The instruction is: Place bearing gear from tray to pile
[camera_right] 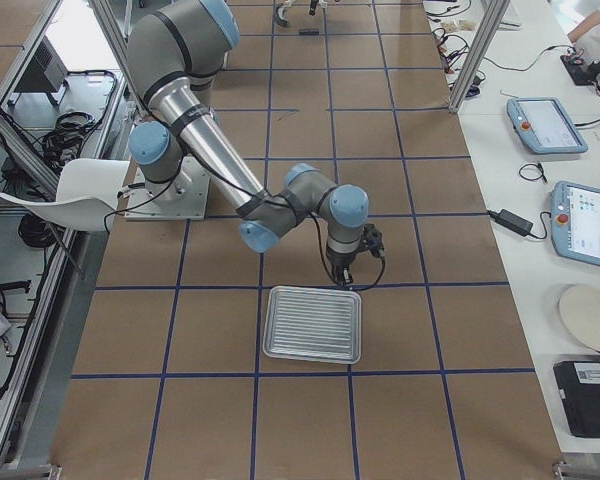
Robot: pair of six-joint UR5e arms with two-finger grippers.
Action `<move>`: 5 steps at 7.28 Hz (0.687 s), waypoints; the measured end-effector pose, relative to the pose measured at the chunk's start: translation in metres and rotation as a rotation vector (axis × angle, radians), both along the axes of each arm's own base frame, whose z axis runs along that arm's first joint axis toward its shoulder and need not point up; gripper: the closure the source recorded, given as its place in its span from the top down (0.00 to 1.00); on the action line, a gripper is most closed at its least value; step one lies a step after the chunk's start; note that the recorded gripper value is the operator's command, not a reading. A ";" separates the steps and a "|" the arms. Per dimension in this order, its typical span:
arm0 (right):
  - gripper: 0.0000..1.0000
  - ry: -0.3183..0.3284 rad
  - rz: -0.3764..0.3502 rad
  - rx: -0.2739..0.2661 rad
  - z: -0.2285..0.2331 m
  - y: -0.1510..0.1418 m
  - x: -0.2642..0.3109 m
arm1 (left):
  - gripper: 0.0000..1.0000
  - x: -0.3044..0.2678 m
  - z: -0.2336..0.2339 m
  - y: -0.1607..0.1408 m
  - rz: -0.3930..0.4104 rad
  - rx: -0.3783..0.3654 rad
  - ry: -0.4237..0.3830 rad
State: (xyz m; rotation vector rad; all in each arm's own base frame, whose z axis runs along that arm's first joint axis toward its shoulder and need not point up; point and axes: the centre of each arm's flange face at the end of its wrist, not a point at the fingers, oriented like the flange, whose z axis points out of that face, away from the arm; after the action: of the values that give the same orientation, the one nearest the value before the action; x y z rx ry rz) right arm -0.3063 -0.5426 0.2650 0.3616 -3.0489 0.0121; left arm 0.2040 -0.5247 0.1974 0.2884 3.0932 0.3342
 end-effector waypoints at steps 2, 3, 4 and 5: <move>0.00 -0.028 -0.057 0.024 0.017 -0.035 0.115 | 0.28 0.008 -0.011 0.012 0.020 0.013 0.009; 0.00 -0.038 -0.095 0.039 0.023 -0.045 0.173 | 0.67 0.011 -0.013 0.015 0.026 0.015 0.011; 0.00 -0.045 -0.129 0.059 0.027 -0.049 0.229 | 1.00 0.013 -0.014 0.016 0.030 0.015 0.013; 0.00 -0.054 -0.164 0.074 0.029 -0.049 0.288 | 1.00 0.013 -0.014 0.016 0.031 0.015 0.016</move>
State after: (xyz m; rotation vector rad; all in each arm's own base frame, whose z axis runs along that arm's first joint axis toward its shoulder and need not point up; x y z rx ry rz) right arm -0.0186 -0.5921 0.2939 0.1168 -3.1285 -0.1018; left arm 0.2172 -0.5090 0.1832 0.2446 3.1147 0.3574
